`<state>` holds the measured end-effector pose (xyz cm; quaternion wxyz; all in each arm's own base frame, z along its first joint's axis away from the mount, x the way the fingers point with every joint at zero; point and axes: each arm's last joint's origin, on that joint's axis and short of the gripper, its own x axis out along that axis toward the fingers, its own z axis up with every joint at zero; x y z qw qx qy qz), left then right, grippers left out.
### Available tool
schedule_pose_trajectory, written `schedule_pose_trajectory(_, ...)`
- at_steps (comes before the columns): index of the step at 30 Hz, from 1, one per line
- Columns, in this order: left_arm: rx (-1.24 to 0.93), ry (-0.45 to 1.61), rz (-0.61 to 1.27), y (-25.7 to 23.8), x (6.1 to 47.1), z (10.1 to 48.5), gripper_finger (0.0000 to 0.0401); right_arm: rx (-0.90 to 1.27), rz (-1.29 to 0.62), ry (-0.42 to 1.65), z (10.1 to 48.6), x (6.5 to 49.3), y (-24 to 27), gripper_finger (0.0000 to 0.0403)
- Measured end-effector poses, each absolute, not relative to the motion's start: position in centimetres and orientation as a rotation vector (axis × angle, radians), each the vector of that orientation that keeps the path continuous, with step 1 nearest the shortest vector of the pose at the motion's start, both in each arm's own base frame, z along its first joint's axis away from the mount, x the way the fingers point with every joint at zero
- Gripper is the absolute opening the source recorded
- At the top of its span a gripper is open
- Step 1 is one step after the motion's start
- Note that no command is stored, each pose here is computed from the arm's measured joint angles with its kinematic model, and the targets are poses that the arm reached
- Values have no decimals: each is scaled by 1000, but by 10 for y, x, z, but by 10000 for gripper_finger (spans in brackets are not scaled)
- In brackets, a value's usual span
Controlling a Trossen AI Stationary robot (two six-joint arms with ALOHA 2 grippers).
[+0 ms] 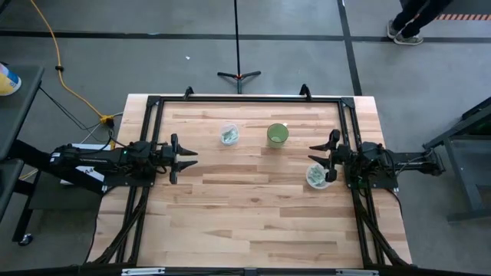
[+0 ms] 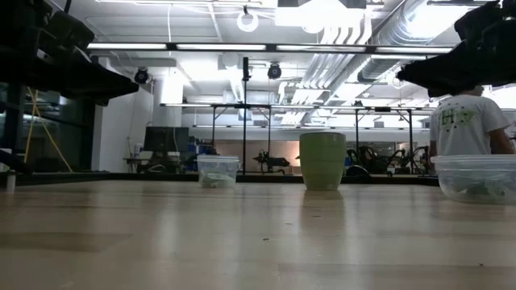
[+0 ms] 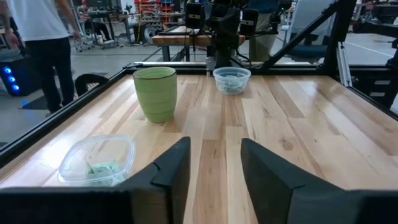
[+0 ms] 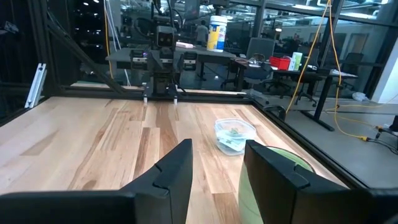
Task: Pick and place items into bin
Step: Return to Home Position
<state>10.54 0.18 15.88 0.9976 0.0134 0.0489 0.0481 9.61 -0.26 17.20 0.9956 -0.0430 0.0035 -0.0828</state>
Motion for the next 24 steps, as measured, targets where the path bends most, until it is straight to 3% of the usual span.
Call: schedule_pose_trajectory(24,26,99,98,2,105,159,188,-86,-166,9,172,96,-3,139)
